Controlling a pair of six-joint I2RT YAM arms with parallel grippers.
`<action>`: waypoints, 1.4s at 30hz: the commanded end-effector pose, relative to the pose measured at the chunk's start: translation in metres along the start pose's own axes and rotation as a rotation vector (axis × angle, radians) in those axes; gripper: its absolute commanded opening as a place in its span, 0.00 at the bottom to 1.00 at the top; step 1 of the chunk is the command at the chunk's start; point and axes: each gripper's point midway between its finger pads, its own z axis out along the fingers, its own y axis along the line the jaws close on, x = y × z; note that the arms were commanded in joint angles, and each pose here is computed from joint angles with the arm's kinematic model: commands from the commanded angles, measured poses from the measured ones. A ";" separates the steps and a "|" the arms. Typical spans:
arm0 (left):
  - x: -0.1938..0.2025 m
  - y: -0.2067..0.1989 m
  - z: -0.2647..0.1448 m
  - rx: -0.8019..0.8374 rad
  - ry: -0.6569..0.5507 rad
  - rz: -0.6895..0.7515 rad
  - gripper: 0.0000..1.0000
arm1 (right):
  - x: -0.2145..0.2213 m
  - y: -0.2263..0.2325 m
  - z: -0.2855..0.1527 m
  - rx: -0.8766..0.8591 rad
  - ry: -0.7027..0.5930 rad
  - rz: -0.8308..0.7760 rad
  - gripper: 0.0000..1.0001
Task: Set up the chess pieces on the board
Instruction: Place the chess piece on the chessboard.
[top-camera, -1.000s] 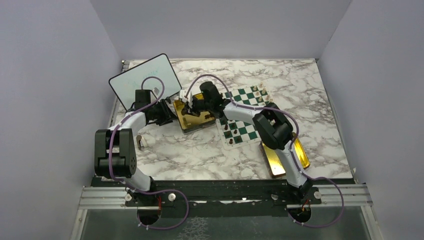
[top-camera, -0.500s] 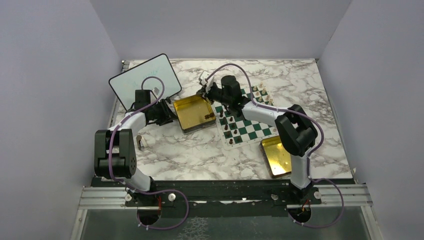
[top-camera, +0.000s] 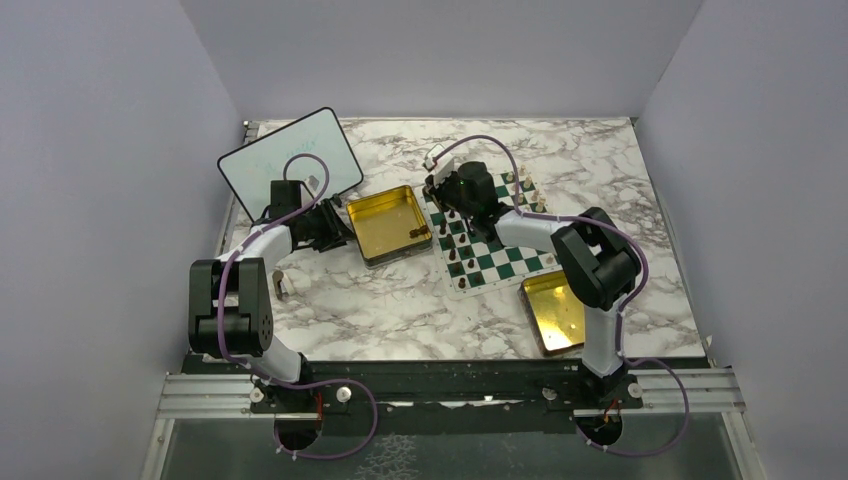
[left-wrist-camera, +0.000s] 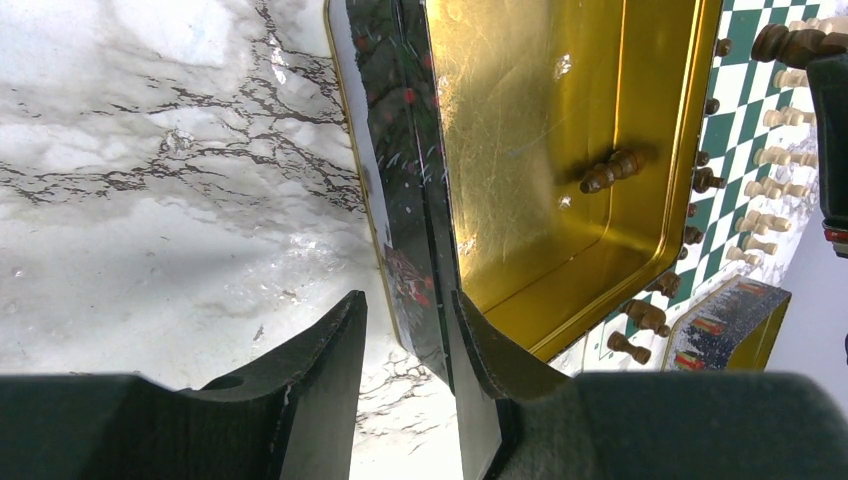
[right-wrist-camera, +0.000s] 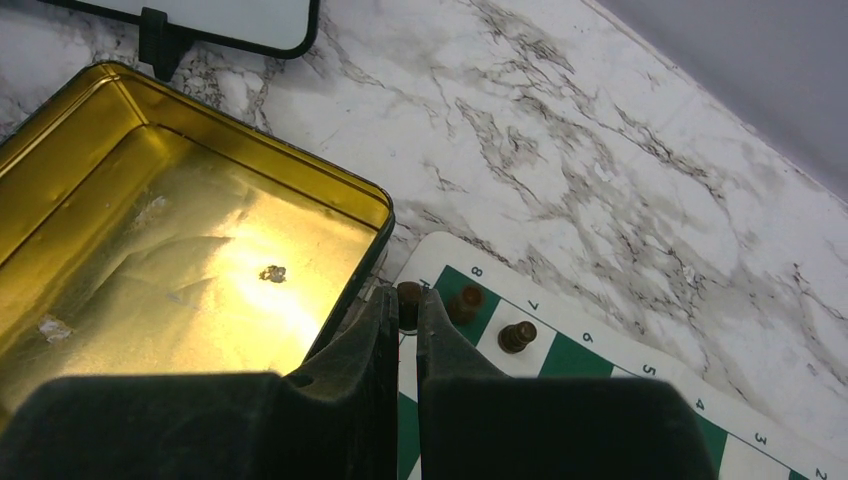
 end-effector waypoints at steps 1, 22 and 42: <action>-0.006 -0.007 -0.006 0.038 -0.026 0.032 0.38 | -0.011 -0.015 -0.003 0.072 -0.036 0.015 0.00; -0.006 -0.006 -0.004 0.032 -0.026 0.033 0.38 | 0.035 -0.013 0.002 0.063 0.067 0.092 0.00; -0.006 -0.006 -0.005 0.033 -0.029 0.037 0.38 | 0.060 -0.010 0.008 0.072 0.113 0.125 0.01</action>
